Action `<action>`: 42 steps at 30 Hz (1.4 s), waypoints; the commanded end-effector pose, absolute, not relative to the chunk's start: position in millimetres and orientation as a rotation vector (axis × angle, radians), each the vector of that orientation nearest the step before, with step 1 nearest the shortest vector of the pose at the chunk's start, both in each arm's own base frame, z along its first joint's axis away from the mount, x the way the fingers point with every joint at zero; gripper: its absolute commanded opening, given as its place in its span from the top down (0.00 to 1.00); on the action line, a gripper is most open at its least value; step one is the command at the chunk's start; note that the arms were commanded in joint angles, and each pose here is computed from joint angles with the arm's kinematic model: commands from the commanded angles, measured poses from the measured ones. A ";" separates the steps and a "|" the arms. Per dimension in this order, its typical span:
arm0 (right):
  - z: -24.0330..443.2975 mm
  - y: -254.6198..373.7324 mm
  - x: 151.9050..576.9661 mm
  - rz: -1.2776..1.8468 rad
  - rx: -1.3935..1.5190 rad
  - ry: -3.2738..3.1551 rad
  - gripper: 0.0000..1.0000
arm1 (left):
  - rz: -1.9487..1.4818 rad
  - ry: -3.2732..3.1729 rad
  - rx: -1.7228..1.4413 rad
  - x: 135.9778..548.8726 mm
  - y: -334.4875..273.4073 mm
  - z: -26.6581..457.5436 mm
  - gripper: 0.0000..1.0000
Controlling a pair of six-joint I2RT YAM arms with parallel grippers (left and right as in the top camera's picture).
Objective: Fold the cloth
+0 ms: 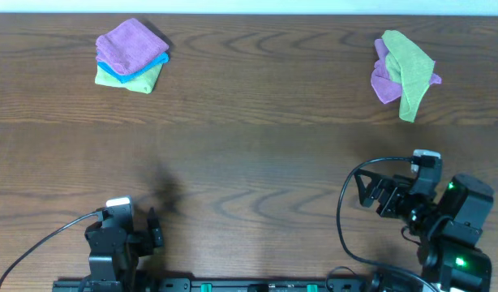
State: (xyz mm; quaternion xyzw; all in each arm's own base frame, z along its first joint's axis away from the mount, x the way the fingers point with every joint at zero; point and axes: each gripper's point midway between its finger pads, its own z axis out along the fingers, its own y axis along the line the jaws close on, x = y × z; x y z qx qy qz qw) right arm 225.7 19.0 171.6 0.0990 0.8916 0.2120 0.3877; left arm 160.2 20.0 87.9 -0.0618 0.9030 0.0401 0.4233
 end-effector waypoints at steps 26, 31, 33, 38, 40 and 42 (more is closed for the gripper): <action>88.7 19.8 194.5 0.107 -0.182 2.132 0.01 | 0.163 2.323 -0.115 149.4 25.0 74.5 0.05; 83.5 25.3 195.2 0.101 -0.223 2.115 0.01 | 0.163 2.323 -0.115 149.4 25.0 74.5 0.05; 82.2 22.0 195.4 0.087 -0.186 2.124 0.01 | 0.163 2.323 -0.115 149.4 25.0 74.5 0.05; 77.4 7.0 194.5 0.042 -0.004 2.150 0.01 | 0.163 2.323 -0.115 149.4 25.0 74.5 0.04; 77.4 7.5 194.5 0.042 -0.008 2.150 0.01 | 0.163 2.323 -0.115 149.4 25.0 74.5 0.04; 77.3 7.6 194.5 0.042 -0.009 2.150 0.01 | 0.163 2.323 -0.115 149.4 25.0 74.5 0.05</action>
